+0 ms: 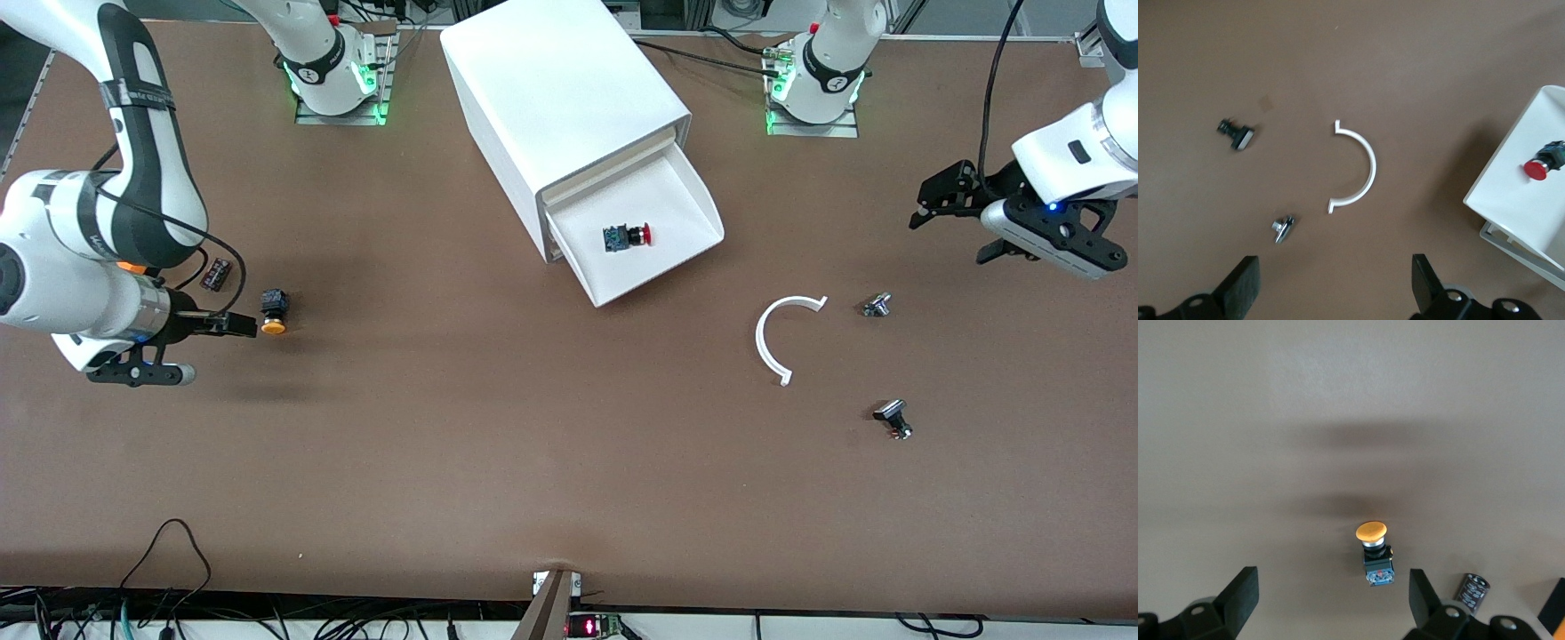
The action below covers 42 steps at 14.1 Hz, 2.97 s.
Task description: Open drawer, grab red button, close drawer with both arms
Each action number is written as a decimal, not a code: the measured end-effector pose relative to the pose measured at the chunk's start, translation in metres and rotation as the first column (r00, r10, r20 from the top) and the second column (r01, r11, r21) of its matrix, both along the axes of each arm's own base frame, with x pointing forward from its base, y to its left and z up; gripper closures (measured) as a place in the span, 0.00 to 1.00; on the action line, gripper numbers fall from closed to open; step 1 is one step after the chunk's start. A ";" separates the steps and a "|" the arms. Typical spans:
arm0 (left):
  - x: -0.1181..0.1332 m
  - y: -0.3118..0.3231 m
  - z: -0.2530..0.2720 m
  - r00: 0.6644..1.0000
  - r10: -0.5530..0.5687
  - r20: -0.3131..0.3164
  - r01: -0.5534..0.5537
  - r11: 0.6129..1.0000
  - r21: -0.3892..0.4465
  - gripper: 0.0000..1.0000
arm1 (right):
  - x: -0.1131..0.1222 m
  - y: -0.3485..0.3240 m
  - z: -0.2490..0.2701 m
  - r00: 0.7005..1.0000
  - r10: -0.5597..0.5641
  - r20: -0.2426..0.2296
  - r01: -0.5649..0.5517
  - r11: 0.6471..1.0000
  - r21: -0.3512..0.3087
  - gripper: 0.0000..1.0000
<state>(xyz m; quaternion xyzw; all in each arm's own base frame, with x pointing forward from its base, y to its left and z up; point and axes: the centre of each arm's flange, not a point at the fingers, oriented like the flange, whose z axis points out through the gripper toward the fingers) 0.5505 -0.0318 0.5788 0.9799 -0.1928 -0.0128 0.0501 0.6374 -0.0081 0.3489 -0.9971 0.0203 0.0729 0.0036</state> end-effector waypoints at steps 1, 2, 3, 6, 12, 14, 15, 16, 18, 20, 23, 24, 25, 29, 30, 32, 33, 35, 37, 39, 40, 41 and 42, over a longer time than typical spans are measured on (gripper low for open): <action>-0.004 -0.002 -0.002 1.000 0.007 -0.029 -0.006 0.998 0.058 0.00 | -0.004 -0.002 -0.009 1.000 -0.001 0.001 0.001 1.000 -0.001 0.00; -0.005 -0.003 -0.004 0.999 0.008 -0.040 -0.005 0.996 0.092 0.00 | -0.008 -0.003 -0.018 1.000 -0.001 0.006 0.001 1.000 -0.001 0.00; -0.005 -0.003 -0.004 0.999 0.006 -0.038 -0.002 0.994 0.106 0.00 | -0.014 -0.004 -0.028 1.000 0.002 0.017 -0.002 1.000 -0.002 0.00; -0.004 -0.001 -0.004 0.999 0.011 -0.033 -0.008 0.994 0.110 0.00 | -0.038 -0.007 -0.056 0.998 0.040 0.049 -0.040 0.999 0.001 0.00; -0.001 0.007 -0.002 0.985 0.173 -0.005 -0.171 0.979 0.115 0.00 | -0.067 -0.012 -0.085 0.993 0.097 0.071 -0.097 0.995 0.002 0.00; 0.000 0.007 -0.002 0.967 0.255 -0.002 -0.253 0.960 0.119 0.00 | -0.068 -0.012 -0.085 0.992 0.100 0.074 -0.100 0.995 0.002 0.00; 0.000 0.006 -0.003 0.958 0.288 -0.001 -0.286 0.951 0.120 0.00 | -0.069 -0.012 -0.086 0.992 0.105 0.074 -0.105 0.994 0.002 0.00; 0.000 0.005 -0.003 0.953 0.303 0.000 -0.301 0.946 0.121 0.00 | -0.070 -0.012 -0.088 0.991 0.110 0.073 -0.111 0.994 0.002 0.00; 0.001 0.004 -0.005 0.949 0.314 0.006 -0.313 0.942 0.119 0.00 | -0.073 -0.012 -0.092 0.990 0.118 0.077 -0.118 0.993 0.001 0.00; 0.001 0.004 -0.007 0.948 0.319 0.001 -0.317 0.941 0.120 0.00 | -0.075 -0.012 -0.094 0.990 0.120 0.078 -0.120 0.993 0.001 0.00; 0.001 0.004 -0.008 0.947 0.320 0.000 -0.317 0.941 0.121 0.00 | -0.076 -0.012 -0.095 0.990 0.121 0.079 -0.121 0.993 0.001 0.00; 0.001 0.003 -0.008 0.948 0.319 0.000 -0.317 0.941 0.121 0.00 | -0.076 -0.012 -0.095 0.990 0.121 0.079 -0.121 0.993 0.001 0.00; 0.001 0.002 -0.008 0.948 0.318 0.000 -0.316 0.941 0.121 0.00 | -0.076 -0.012 -0.095 0.989 0.121 0.080 -0.122 0.993 0.001 0.00; 0.001 0.002 -0.008 0.948 0.319 0.001 -0.317 0.941 0.116 0.00 | -0.054 0.049 -0.061 0.963 0.210 0.170 -0.216 0.976 0.018 0.00; 0.001 0.001 -0.007 0.948 0.319 0.003 -0.317 0.941 0.115 0.00 | -0.043 0.076 -0.040 0.947 0.239 0.215 -0.250 0.968 0.024 0.00; 0.002 0.001 -0.006 0.948 0.319 0.005 -0.317 0.941 0.114 0.00 | -0.024 0.124 0.013 0.914 0.290 0.285 -0.312 0.949 0.035 0.00; 0.002 0.001 -0.006 0.948 0.319 0.005 -0.317 0.941 0.114 0.00 | -0.018 0.141 0.037 0.898 0.310 0.312 -0.338 0.940 0.038 0.00; 0.002 0.001 -0.006 0.948 0.319 0.005 -0.317 0.941 0.114 0.00 | -0.014 0.177 0.072 0.864 0.350 0.360 -0.392 0.919 0.046 0.00; 0.002 0.001 -0.006 0.948 0.319 0.005 -0.317 0.941 0.114 0.00 | -0.022 0.219 0.086 0.834 0.404 0.376 -0.456 0.888 0.060 0.00; 0.002 0.001 -0.006 0.948 0.319 0.005 -0.317 0.941 0.114 0.00 | -0.040 0.271 0.084 0.794 0.478 0.376 -0.538 0.840 0.068 0.00; 0.002 0.001 -0.006 0.948 0.319 0.006 -0.317 0.941 0.114 0.00 | -0.050 0.298 0.083 0.763 0.526 0.376 -0.585 0.809 0.054 0.00; 0.002 0.001 -0.006 0.948 0.319 0.006 -0.317 0.941 0.114 0.00 | -0.058 0.323 0.084 0.725 0.575 0.380 -0.631 0.776 0.028 0.00; 0.002 0.001 -0.006 0.948 0.319 0.006 -0.317 0.941 0.114 0.00 | -0.064 0.346 0.086 0.683 0.620 0.386 -0.672 0.741 0.000 0.00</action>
